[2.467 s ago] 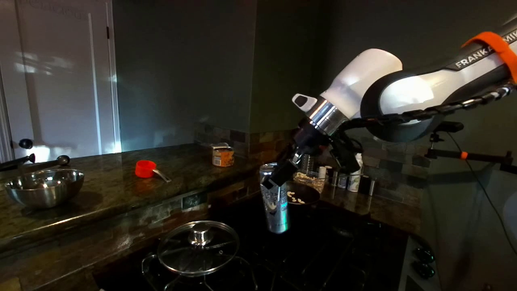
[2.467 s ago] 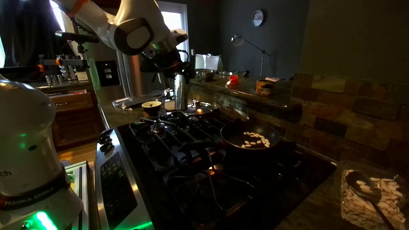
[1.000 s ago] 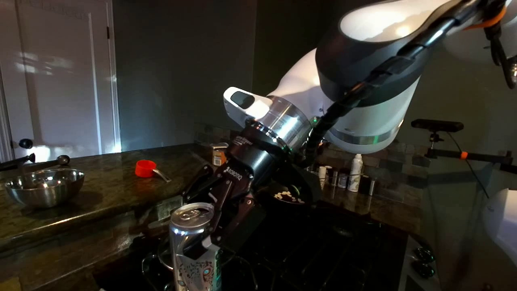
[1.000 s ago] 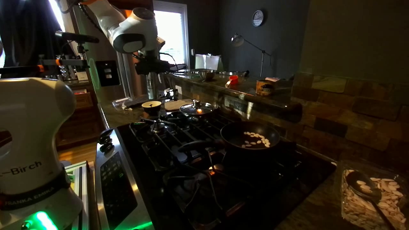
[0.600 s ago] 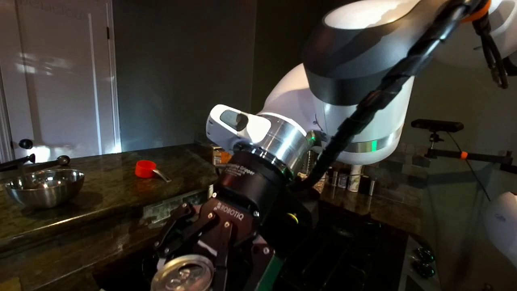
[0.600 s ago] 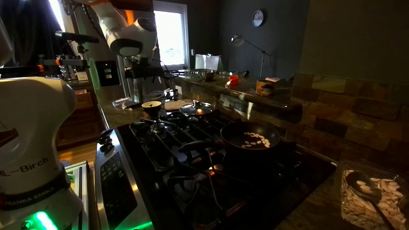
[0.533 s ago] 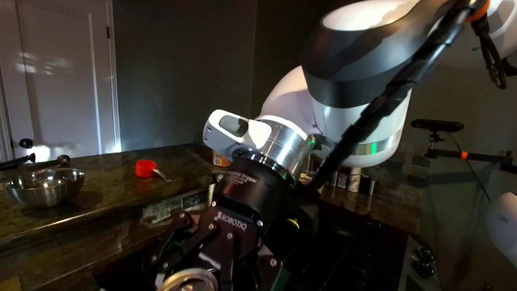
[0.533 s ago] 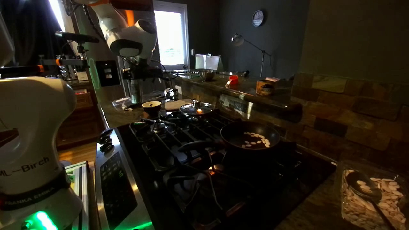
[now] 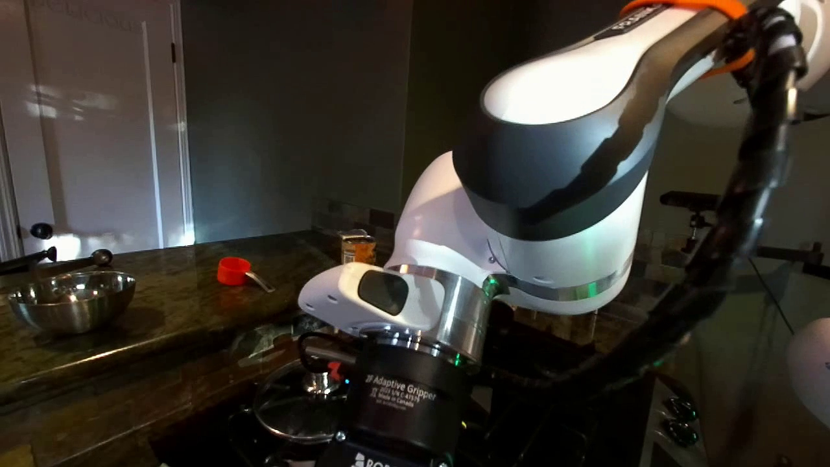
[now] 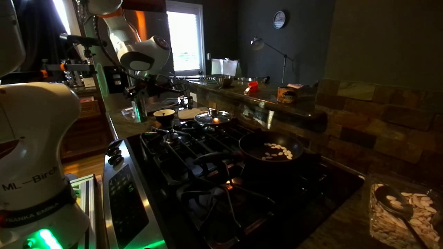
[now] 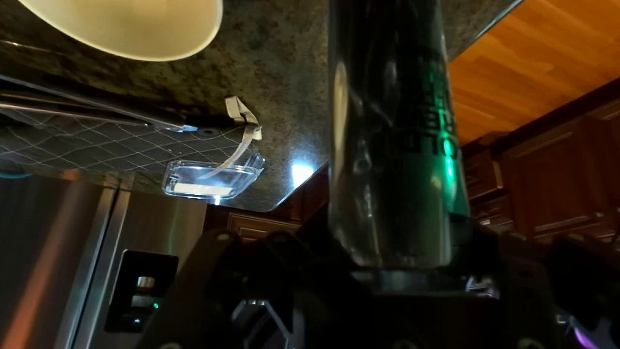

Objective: Move the silver can to the left side of the countertop.

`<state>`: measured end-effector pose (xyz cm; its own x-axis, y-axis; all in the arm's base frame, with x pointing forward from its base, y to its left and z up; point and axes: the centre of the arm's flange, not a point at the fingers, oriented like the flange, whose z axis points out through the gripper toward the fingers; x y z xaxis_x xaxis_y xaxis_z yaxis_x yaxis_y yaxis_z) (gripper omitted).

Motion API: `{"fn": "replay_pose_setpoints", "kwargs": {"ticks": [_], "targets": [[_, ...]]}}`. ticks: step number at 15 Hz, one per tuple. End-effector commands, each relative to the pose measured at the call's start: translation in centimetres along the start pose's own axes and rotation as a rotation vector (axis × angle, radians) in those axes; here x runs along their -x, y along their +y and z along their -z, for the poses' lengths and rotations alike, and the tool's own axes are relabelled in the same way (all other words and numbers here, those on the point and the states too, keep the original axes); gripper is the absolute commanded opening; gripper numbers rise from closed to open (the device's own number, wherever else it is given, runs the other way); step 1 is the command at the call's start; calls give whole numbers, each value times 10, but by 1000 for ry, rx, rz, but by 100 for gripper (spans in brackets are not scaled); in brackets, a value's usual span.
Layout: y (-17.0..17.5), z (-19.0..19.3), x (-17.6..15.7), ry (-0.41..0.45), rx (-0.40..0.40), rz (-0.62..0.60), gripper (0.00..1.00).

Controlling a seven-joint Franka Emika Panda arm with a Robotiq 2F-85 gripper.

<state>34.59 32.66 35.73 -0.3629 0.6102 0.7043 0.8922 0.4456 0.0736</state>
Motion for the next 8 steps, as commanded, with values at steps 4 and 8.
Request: {"fn": "replay_pose_setpoints", "kwargs": {"ticks": [4,8], "targets": [[36,-45,-8,14,-12,133,23],[44,-59,-6,42,-35,151,23]]}}
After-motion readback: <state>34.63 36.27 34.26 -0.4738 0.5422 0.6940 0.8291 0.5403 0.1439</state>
